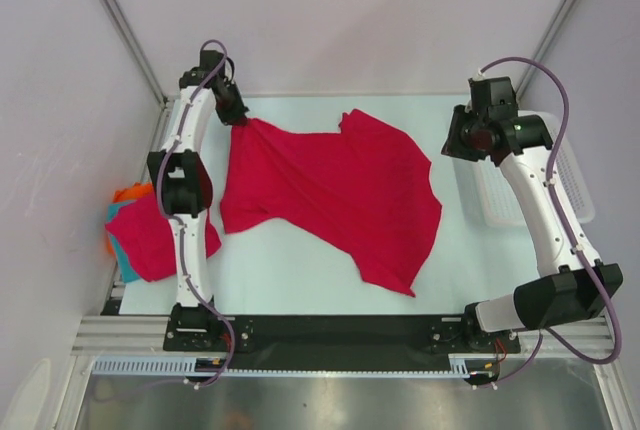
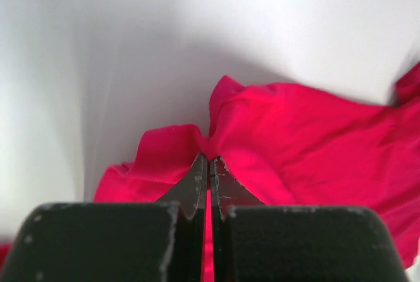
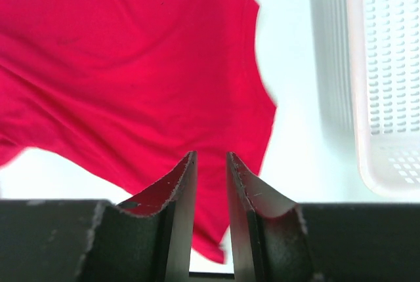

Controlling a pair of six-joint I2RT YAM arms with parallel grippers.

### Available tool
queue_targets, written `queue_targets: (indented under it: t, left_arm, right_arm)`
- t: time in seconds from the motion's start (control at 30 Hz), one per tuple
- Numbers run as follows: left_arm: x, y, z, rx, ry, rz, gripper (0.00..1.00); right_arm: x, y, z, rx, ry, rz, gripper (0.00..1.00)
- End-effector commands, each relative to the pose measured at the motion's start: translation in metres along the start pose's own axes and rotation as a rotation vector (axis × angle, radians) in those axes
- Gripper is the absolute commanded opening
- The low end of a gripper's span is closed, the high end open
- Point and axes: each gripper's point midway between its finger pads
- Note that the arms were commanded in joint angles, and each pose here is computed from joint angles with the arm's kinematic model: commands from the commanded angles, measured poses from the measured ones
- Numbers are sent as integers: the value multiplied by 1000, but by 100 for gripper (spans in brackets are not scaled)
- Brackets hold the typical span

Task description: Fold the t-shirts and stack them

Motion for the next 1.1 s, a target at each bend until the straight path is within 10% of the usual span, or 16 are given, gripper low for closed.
queue_targets:
  t: [0.0,0.17,0.3,0.43,1.07]
  left_arm:
    - [1,7,-2,71,-3,31,0]
    - [-15,7,43,134,51,66,4]
    - [-9,-7,51,112,63,99,50]
    - [25,-20,58,87,86,66,76]
    - [71,-139,141,33,216,53,80]
  right_arm:
    - [0,27,-2,1,-13,-75,30]
    - [-20,15,-4,1,-27,-26,30]
    - [-24,10,8,12,-4,-13,31]
    - [-19,3,21,31,15,-11,32]
    - [4,-122,100,116,199,152,32]
Point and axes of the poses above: each gripper's point midway between its finger pads, its own x axis back along the fingers, its own z axis along the line the jaws close on, y = z × x, and after that the axes turned 15 degrees about x, right-handed
